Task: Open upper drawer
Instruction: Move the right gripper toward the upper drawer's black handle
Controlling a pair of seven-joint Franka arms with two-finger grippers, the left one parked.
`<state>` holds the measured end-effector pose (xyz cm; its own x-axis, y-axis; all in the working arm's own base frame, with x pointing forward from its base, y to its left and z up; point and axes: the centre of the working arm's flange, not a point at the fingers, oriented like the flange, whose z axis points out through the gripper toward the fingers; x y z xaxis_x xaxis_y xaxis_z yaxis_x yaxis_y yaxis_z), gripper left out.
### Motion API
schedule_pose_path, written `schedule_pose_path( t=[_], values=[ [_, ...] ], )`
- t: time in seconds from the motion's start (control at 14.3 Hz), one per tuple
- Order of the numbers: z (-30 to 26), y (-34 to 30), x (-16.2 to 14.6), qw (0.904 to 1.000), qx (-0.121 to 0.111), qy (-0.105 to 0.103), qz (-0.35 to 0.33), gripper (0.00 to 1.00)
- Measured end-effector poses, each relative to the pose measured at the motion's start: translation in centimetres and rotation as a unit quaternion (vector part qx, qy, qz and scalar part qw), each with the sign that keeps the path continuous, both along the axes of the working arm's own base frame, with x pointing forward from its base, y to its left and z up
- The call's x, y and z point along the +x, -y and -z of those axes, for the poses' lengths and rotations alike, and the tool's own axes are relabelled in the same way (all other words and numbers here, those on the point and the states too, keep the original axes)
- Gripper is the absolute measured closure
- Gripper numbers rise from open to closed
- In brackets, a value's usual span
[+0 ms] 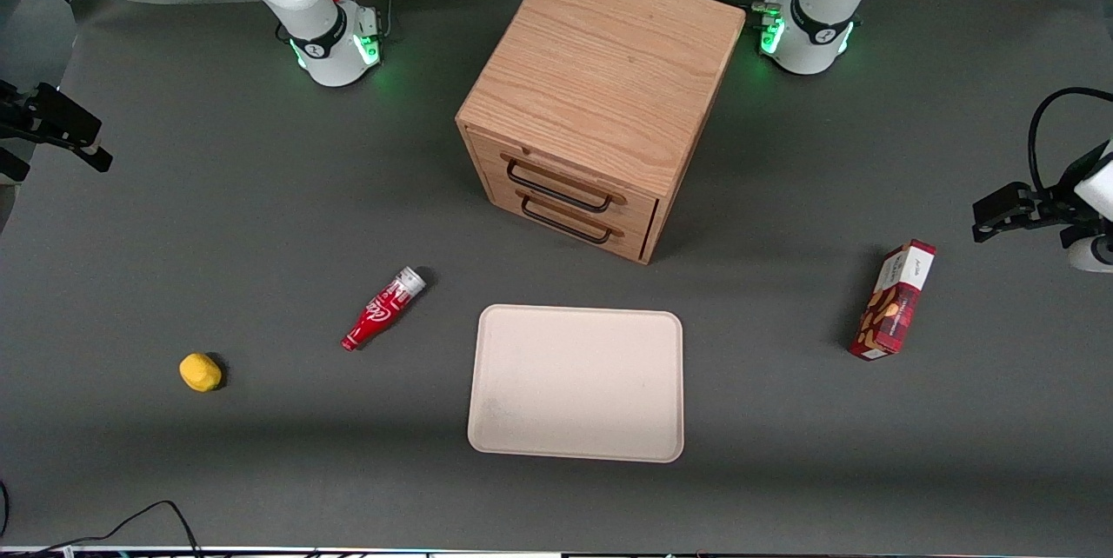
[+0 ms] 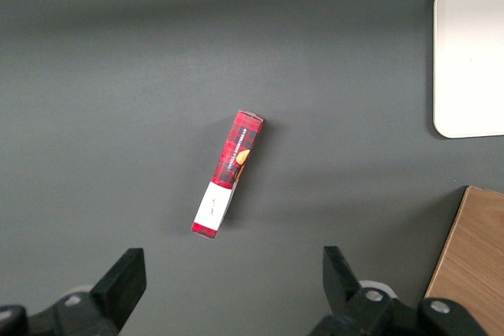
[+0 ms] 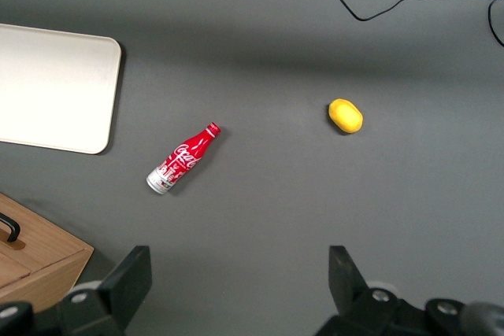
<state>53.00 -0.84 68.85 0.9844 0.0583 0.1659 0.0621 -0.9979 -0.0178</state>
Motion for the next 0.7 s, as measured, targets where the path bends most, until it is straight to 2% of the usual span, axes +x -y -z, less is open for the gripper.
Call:
schedule_pose_path(
  t=[0.35,0.56,0.7],
  values=[
    [0.6,-1.0,0.5,0.9999,-0.002,-0.006,-0.011,0.00],
    [1.5,-6.6,1.7,0.9947,-0.017,-0.012,-0.101,0.00],
    [2.3,-10.6,2.6,0.9832,-0.022,-0.016,-0.180,0.00]
  ],
)
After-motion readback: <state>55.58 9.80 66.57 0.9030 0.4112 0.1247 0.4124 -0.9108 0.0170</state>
